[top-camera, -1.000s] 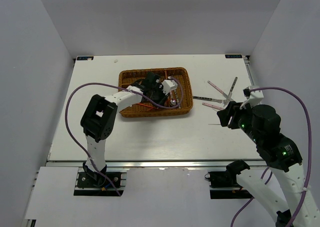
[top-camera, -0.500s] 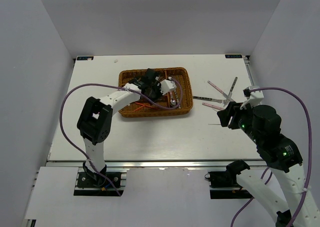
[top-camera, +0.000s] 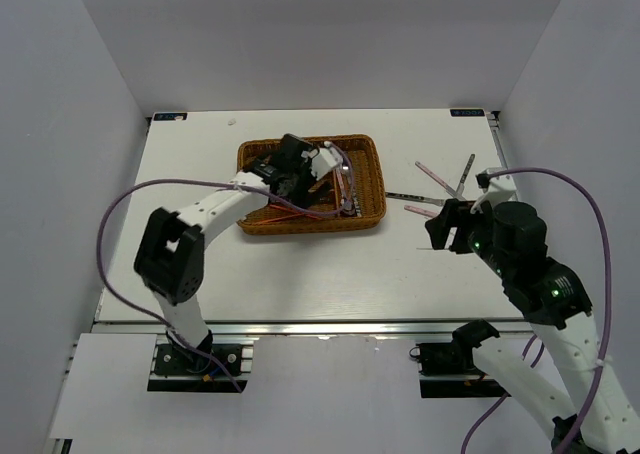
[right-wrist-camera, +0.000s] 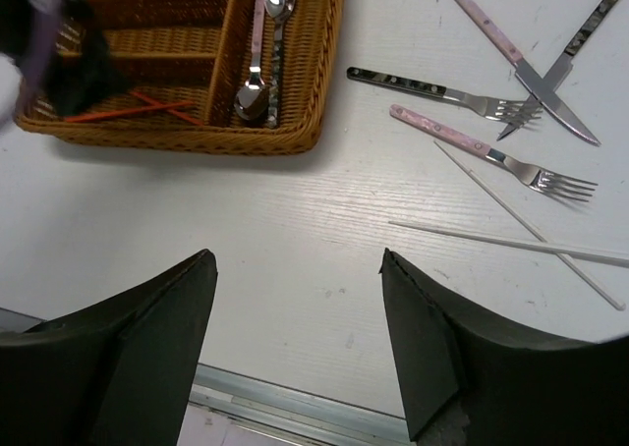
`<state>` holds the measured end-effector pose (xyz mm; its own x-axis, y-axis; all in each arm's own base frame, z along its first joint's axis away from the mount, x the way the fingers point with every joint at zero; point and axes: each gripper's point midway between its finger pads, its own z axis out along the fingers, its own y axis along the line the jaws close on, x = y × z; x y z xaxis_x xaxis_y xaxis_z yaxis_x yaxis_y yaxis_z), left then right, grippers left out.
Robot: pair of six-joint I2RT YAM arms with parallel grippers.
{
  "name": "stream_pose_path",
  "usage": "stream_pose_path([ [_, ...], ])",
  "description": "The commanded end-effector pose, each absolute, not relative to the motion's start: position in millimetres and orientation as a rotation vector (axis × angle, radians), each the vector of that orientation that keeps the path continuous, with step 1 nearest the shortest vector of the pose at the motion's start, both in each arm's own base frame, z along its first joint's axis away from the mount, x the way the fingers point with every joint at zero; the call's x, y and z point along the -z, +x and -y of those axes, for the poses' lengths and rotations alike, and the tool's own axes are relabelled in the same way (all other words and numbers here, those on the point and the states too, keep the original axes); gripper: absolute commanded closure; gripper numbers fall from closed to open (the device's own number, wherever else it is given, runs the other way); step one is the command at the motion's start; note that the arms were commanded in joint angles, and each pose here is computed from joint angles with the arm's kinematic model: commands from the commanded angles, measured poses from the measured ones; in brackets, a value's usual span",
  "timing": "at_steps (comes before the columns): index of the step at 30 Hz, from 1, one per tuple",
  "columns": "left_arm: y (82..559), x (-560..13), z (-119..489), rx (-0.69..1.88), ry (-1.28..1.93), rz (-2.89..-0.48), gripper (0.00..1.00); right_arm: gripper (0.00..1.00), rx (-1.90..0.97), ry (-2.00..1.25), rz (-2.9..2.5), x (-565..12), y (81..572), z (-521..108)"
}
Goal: Sort the eating utensils into containers
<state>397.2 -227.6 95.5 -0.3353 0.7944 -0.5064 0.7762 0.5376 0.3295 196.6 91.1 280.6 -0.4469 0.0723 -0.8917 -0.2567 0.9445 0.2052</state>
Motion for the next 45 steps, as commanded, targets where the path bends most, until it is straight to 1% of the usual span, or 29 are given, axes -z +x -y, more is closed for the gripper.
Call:
stream_pose_path([
  [1,411.5,-237.8,242.4,0.035,0.925,-1.869,0.02,0.26,-0.381,-0.088,-2.021,-271.9,214.8,-98.6],
  [2,408.8,-252.7,242.6,0.056,0.886,-1.845,0.02,0.22,-0.381,-0.075,-2.026,-269.7,217.7,-99.7],
  [3,407.3,-269.5,242.5,0.094,0.8,-1.828,0.02,0.16,-0.364,-0.054,-2.039,-264.4,223.2,-99.3],
  [4,407.9,-284.2,233.6,0.073,0.715,-1.821,0.02,0.11,-0.354,-0.015,-2.04,-258.8,229.7,-98.6],
  [5,400.6,-308.4,224.5,0.117,0.558,-1.814,0.02,0.11,-0.305,0.028,-2.043,-253.6,236.2,-92.1],
  [6,397.8,-317.4,213.9,0.114,0.451,-1.823,0.02,0.11,-0.269,0.053,-2.068,-243.6,243.8,-90.5],
  [7,396.9,-326.1,190.3,0.037,0.307,-1.832,0.02,0.11,-0.248,0.09,-2.084,-234.6,249.7,-89.2],
  [8,385.4,-338.1,178.6,0.088,0.143,-1.835,0.02,0.11,-0.199,0.121,-2.121,-221.4,258.5,-86.1],
  [11,358.3,-318.5,132.9,-0.017,-0.099,-1.896,0.02,0.1,-0.148,0.249,-2.159,-201.7,276.8,-72.5],
  [12,340.2,-321.4,120.2,0.012,-0.171,-1.894,0.02,0.11,-0.123,0.284,-2.198,-189.3,283.5,-68.3],
  [13,328.9,-301.4,112.3,-0.015,-0.166,-1.934,0.02,0.11,-0.103,0.317,-2.208,-183.1,289.2,-61.4],
  [15,301.0,-296.2,99.2,0.017,-0.157,-1.944,0.02,0.11,-0.045,0.34,-2.246,-169.1,303.1,-43.9],
  [16,289.9,-270.6,91.7,-0.015,-0.14,-1.988,0.02,0.11,-0.02,0.344,-2.256,-165.9,307.6,-37.3],
  [19,262.2,-256.2,56.7,-0.068,-0.245,-1.935,0.02,0.11,0.033,0.373,-2.302,-157.0,324.0,-18.1],
  [20,256.4,-233.0,45.2,-0.121,-0.279,-1.936,0.02,0.11,0.041,0.41,-2.319,-154.6,332.2,-10.6],
  [23,245.1,-219.6,36.0,-0.091,-0.312,-1.895,0.02,0.11,-0.002,0.446,-2.358,-144.3,347.3,-8.6],
  [25,242.9,-227.2,34.9,-0.08,-0.322,-1.887,0.02,0.11,-0.021,0.487,-2.341,-147.9,360.3,-6.2],
  [26,243.8,-226.4,34.4,-0.087,-0.317,-1.882,0.02,0.11,0.001,0.53,-2.357,-140.1,364.6,1.1],
  [30,247.6,-211.0,44.8,-0.093,-0.253,-1.95,0.02,0.11,0.024,0.665,-2.293,-138.7,389.3,23.3],
  [32,250.4,-203.3,48.9,-0.103,-0.23,-1.977,0.02,0.12,0.029,0.685,-2.331,-123.5,398.9,32.9],
  [34,250.7,-200.4,48.6,-0.114,-0.228,-1.986,0.02,0.18,0.023,0.628,-2.334,-130.8,420.5,41.8],
  [35,250.7,-199.0,49.0,-0.115,-0.227,-1.99,0.02,0.2,0.052,0.64,-2.392,-111.4,428.4,47.8],
  [36,250.6,-198.3,49.2,-0.112,-0.228,-1.991,0.02,0.27,0.067,0.642,-2.412,-109.0,435.6,53.2],
  [38,250.3,-199.3,52.8,-0.087,-0.218,-1.989,0.02,0.32,0.095,0.646,-2.449,-99.6,458.6,66.7],
  [39,250.2,-198.1,54.7,-0.077,-0.211,-1.992,0.02,0.39,0.091,0.648,-2.452,-97.7,466.8,70.1],
  [40,250.1,-196.7,57.9,-0.063,-0.194,-1.999,0.02,0.41,0.097,0.646,-2.455,-92.9,483.8,73.8],
  [42,250.9,-194.9,61.0,-0.057,-0.183,-2.006,0.02,0.43,0.12,0.646,-2.459,-89.8,497.9,78.5],
  [43,251.1,-193.7,61.9,-0.056,-0.177,-2.012,0.02,0.44,0.132,0.651,-2.477,-77.3,504.1,81.2],
  [45,252.2,-189.9,67.4,-0.044,-0.154,-2.03,0.02,0.44,0.134,0.628,-2.47,-77.7,525.5,84.5],
])
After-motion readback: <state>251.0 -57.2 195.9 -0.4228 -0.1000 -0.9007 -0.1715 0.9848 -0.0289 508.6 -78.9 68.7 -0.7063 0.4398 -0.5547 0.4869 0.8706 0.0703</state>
